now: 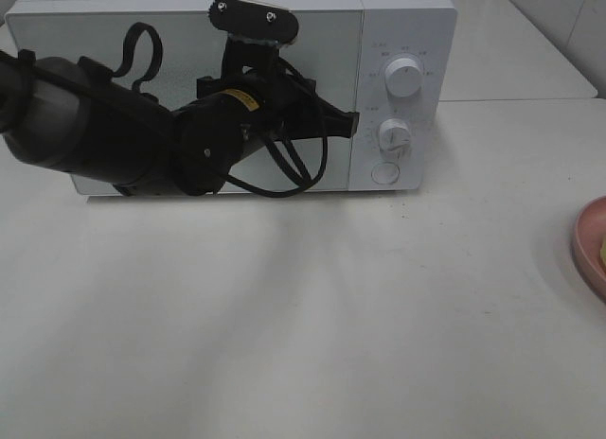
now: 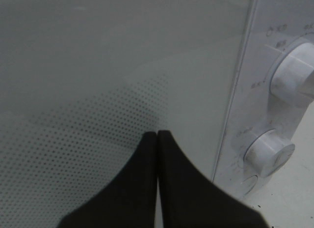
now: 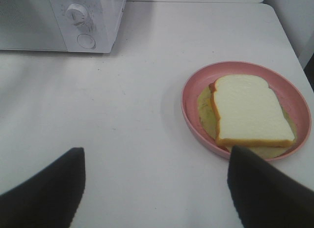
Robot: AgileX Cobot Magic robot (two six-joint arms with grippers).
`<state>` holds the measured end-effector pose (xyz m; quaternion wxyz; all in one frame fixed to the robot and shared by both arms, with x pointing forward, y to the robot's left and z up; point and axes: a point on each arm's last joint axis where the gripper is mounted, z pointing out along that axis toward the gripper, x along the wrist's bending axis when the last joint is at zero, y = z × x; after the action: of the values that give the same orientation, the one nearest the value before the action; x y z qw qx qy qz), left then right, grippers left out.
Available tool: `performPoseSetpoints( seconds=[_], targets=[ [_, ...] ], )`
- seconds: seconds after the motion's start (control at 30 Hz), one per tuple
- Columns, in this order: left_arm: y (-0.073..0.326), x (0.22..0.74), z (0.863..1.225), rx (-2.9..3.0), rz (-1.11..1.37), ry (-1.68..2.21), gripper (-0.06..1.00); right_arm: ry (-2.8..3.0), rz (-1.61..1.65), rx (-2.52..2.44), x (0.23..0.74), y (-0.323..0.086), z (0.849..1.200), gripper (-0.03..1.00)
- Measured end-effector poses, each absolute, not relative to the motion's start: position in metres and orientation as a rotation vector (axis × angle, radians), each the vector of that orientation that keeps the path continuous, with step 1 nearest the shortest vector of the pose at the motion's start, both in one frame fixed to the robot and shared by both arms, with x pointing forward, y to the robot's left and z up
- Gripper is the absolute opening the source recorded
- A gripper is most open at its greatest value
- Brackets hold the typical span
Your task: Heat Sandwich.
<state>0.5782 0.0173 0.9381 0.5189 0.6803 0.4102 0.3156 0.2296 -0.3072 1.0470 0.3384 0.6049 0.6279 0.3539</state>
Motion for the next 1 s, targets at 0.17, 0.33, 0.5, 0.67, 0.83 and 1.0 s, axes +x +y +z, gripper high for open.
performPoseSetpoints(
  seconds=[0.17,0.33,0.5,0.67,0.83,1.0],
  targets=[
    [0.017,0.578,0.938,1.639,0.75,0.986,0.0,1.636,0.922,1.576,0.23,-0.307,1.047,0.77],
    [0.017,0.578,0.938,1.64,0.748,0.986,0.0,1.636,0.922,1.576,0.23,-0.307,1.047,0.77],
    [0.017,0.578,0.939,1.643,0.745,0.987,0.0,1.636,0.922,1.576,0.23,-0.307,1.047,0.77],
    [0.022,0.574,0.942,1.635,0.746,1.003,0.0,1.636,0.922,1.576,0.23,-0.307,1.047,0.77],
    [0.032,0.566,0.948,1.607,0.763,1.024,0.0,1.636,0.922,1.576,0.23,-0.307,1.047,0.77],
    [0.04,0.546,0.944,1.652,0.743,1.026,0.0,1.636,0.922,1.576,0.23,-0.307,1.047,0.77]
  ],
)
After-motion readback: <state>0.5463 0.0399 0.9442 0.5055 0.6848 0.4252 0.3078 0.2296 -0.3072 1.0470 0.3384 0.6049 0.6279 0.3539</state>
